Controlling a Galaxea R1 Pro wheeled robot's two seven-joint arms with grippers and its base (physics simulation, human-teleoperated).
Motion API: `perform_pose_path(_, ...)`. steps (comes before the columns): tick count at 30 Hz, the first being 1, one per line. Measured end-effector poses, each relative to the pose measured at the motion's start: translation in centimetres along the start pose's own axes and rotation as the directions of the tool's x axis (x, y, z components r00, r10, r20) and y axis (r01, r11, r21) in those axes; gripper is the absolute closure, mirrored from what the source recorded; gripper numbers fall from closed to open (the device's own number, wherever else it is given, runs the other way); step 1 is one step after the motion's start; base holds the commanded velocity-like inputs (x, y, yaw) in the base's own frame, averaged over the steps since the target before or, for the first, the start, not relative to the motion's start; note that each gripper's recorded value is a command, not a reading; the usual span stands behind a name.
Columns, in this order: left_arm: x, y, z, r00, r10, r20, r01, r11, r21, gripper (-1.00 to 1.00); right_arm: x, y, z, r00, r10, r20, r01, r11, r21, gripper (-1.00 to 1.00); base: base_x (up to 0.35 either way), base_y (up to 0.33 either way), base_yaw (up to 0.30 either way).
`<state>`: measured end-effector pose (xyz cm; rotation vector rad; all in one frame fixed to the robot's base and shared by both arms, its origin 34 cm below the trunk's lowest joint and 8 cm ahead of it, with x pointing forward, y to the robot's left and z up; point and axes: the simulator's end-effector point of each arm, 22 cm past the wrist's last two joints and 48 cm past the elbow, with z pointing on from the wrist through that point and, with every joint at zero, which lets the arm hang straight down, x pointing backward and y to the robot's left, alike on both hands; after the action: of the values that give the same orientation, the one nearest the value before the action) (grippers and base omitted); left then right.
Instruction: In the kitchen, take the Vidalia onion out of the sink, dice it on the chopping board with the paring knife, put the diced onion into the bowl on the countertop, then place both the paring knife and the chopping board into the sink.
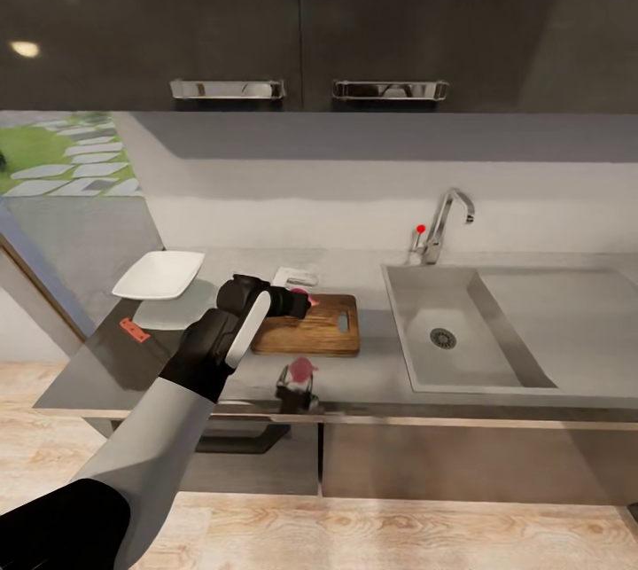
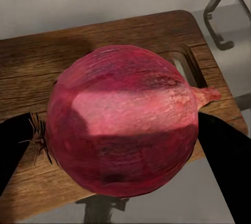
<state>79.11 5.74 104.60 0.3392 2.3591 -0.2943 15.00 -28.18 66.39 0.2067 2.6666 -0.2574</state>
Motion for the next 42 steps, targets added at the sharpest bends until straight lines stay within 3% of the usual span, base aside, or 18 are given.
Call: perform_pose_path(42, 0.85, 0.06, 0.9, 1.0, -0.005, -0.018, 0.005, 1.0, 0.003, 1.0, 0.5, -0.09, -0.17, 1.0, -0.004, -0.015, 0.004, 1.0, 0.0, -1.0, 0.025, 0.014, 0.0)
